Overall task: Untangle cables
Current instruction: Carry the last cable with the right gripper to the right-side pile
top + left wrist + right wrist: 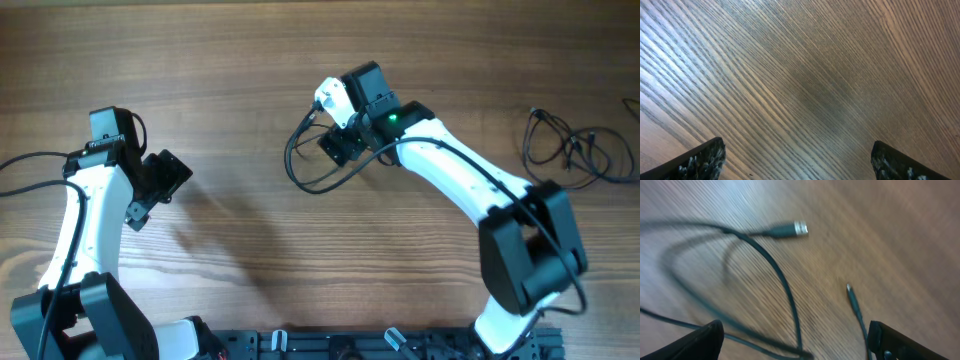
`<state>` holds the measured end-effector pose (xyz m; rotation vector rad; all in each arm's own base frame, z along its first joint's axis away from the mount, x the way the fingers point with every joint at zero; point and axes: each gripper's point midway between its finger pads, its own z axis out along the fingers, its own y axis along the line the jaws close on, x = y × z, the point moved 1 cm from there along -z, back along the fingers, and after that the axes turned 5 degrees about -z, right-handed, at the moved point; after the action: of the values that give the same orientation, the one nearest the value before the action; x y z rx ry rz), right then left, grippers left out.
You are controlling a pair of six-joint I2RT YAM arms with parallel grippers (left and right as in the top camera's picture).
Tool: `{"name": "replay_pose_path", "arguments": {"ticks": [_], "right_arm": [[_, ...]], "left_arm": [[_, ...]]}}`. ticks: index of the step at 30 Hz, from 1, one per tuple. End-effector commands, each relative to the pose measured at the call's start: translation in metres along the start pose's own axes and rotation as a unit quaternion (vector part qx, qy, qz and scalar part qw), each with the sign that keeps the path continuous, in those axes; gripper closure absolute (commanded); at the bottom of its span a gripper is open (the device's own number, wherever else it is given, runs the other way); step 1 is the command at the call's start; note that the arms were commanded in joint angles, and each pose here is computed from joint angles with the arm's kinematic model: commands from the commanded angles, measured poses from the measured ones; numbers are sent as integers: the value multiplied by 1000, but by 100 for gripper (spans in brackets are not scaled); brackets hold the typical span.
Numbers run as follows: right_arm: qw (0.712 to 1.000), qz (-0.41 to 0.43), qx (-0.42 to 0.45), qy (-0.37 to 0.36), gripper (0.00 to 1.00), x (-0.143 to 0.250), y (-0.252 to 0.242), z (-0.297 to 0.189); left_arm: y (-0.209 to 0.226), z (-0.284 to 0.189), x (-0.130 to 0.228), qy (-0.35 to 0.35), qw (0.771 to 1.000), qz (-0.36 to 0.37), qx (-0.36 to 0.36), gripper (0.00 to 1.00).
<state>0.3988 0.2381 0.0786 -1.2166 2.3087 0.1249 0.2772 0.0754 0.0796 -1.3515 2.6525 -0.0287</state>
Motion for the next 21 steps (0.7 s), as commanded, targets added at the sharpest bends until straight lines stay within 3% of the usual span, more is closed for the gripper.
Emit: {"name": "replay_pose_path", "arguments": {"ticks": [1,4,6,9,11,12,13,21], "right_arm": [[999,-11,-16,34,6,21,4,27],[999,-8,-32,31,11,21,10,33],[999,15,-32,30,22,21,10,34],[999,32,-31,31,47,21,9,34],[998,45,-31,33,69,22,9,33],[997,70,-30,33,86,21,9,31],[996,80,-29,32,92,20,9,30],[994,105,-8,-25,96,-11,-3,-14]], "left_arm": [[-2,-1,-2,2,1000,-7,4,5],[-2,-1,-2,2,1000,-7,4,5],[-2,-1,-2,2,1000,-7,4,5],[-2,-1,-2,2,1000,-7,4,5],[-2,-1,-2,2,1000,-7,4,5],[-2,-1,-2,2,1000,-7,4,5],[-2,-1,-2,2,1000,-7,4,5],[-4,-1,-1,5,1000,-7,9,5]]}}
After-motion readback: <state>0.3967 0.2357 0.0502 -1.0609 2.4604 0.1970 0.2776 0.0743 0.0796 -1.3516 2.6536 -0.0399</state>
